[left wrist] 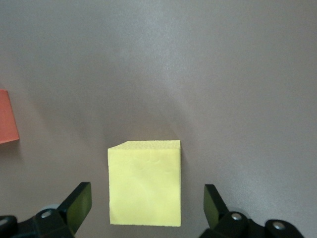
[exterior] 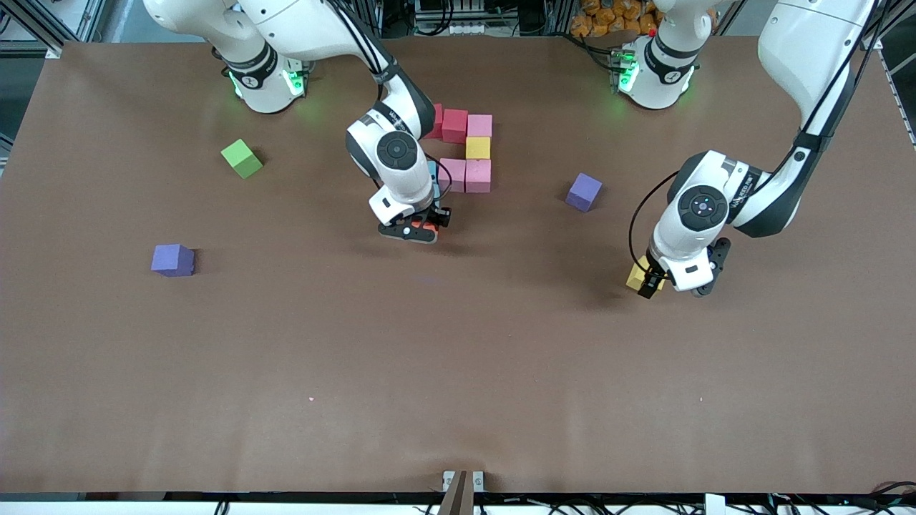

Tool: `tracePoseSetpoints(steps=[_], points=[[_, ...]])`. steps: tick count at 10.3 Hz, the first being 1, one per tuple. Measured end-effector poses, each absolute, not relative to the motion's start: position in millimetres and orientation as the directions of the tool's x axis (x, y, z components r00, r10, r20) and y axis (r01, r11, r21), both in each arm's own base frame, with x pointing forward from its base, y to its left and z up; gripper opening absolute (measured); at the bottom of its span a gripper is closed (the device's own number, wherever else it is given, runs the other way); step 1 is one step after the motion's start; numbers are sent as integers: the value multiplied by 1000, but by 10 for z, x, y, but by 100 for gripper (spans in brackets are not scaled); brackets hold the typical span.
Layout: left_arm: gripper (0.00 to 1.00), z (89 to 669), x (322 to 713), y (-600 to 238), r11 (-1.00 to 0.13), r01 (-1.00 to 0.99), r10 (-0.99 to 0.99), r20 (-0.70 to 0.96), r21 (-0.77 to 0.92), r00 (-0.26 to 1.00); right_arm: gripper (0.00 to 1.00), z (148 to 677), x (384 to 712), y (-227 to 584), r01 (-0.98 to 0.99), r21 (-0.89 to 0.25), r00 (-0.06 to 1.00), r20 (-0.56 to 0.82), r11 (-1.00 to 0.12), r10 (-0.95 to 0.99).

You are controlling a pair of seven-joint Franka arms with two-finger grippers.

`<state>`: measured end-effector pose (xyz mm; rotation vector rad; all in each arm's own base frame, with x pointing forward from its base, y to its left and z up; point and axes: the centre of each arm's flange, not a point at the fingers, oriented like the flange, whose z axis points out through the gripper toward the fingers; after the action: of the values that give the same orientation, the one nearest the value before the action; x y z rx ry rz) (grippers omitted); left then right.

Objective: Form number 2 with 11 blocks

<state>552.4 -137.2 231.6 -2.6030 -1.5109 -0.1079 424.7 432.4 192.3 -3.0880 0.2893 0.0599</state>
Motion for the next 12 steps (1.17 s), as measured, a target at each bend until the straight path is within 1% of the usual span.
tracePoseSetpoints(steps=[6,11,12], points=[[100,2055,5463,-1377,-513,853,846,107,-99,522,59,1921,4215,4338,-169,-31,985,-34,-985,-168],[100,1990,5457,-1356,-518,849,843,104,-105,527,59,1921,4205,4347,-154,-26,988,-27,-988,-154],[93,1987,5456,-1356,-518,849,844,104,-105,527,59,1921,4201,4349,-149,-24,989,-25,-989,-148]])
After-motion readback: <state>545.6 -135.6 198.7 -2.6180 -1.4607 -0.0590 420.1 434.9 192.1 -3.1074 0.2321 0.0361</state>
